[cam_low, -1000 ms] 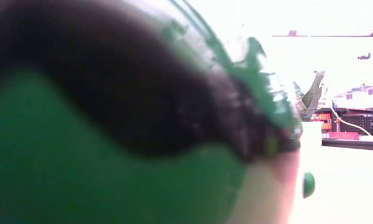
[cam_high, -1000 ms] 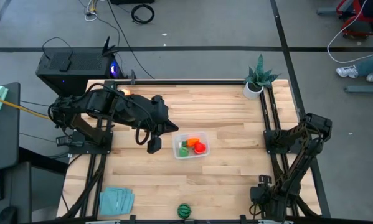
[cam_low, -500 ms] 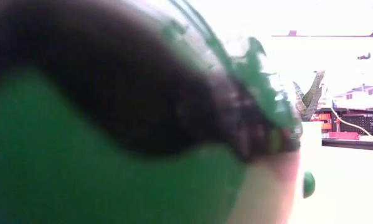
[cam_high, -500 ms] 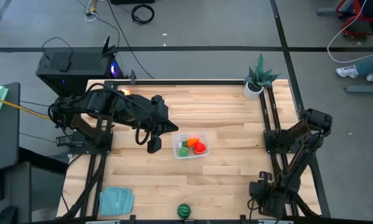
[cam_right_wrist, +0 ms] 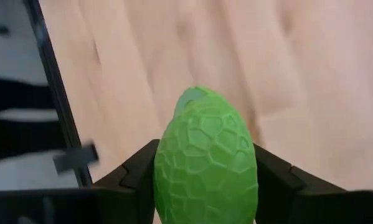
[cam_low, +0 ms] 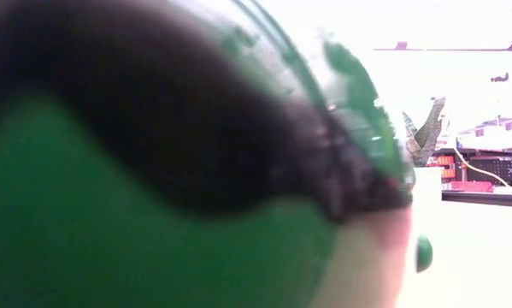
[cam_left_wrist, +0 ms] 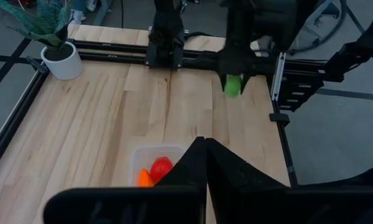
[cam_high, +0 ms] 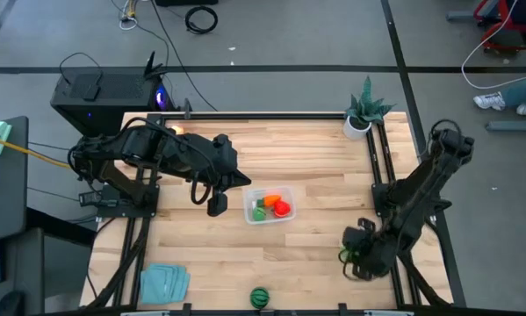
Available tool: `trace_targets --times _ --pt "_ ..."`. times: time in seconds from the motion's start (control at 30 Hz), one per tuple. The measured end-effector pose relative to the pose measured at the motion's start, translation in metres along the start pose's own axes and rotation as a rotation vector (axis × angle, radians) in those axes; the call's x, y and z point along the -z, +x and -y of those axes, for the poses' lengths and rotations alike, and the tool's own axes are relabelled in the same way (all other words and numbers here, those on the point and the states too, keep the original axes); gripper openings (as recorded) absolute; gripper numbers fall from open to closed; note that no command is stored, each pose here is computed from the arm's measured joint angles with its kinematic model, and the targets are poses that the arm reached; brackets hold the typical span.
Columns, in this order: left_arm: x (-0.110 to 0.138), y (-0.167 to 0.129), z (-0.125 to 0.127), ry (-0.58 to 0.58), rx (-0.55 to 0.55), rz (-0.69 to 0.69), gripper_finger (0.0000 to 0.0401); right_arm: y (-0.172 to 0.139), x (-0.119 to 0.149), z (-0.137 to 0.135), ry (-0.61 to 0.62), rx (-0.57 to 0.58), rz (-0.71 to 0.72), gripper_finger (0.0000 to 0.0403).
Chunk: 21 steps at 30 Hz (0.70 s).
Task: Pick and placing Produce into tupperware
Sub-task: Put the green melon into the transparent bin
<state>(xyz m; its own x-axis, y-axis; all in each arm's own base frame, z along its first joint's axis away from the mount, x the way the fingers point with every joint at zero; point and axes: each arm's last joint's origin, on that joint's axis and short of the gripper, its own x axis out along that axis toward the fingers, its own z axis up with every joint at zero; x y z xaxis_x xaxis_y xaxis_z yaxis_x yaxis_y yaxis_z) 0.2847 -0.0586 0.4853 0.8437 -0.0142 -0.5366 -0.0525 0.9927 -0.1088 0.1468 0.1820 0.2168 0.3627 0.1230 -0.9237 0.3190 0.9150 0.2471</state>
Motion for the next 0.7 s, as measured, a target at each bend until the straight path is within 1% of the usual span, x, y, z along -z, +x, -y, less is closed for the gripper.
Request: trace_targets --times 0.17,0.27,0.4,0.5,0.6,0.7 --pt "0.0 0.0 0.0 0.0 0.0 0.0 0.0025 -0.021 -0.033 0.019 -0.014 -0.024 0.128 0.0189" --pt "0.0 0.0 0.0 0.0 0.0 0.0 0.0027 -0.034 -0.055 0.028 -0.079 -0.015 0.218 0.0189" --pt "0.0 0.0 0.0 -0.001 0.0 0.001 0.0017 -0.05 -0.09 0.039 -0.206 0.056 0.327 0.0189" --pt "0.0 0.0 0.0 -0.004 0.001 0.001 0.0007 -0.058 -0.119 0.047 -0.283 0.128 0.372 0.0189" --pt "0.0 0.0 0.0 -0.005 0.0 0.001 0.0005 -0.058 -0.148 0.055 -0.334 0.199 0.391 0.0192" --pt "0.0 0.0 0.0 -0.007 0.001 0.002 0.0013 -0.051 -0.176 0.06 -0.377 0.213 0.405 0.0193"
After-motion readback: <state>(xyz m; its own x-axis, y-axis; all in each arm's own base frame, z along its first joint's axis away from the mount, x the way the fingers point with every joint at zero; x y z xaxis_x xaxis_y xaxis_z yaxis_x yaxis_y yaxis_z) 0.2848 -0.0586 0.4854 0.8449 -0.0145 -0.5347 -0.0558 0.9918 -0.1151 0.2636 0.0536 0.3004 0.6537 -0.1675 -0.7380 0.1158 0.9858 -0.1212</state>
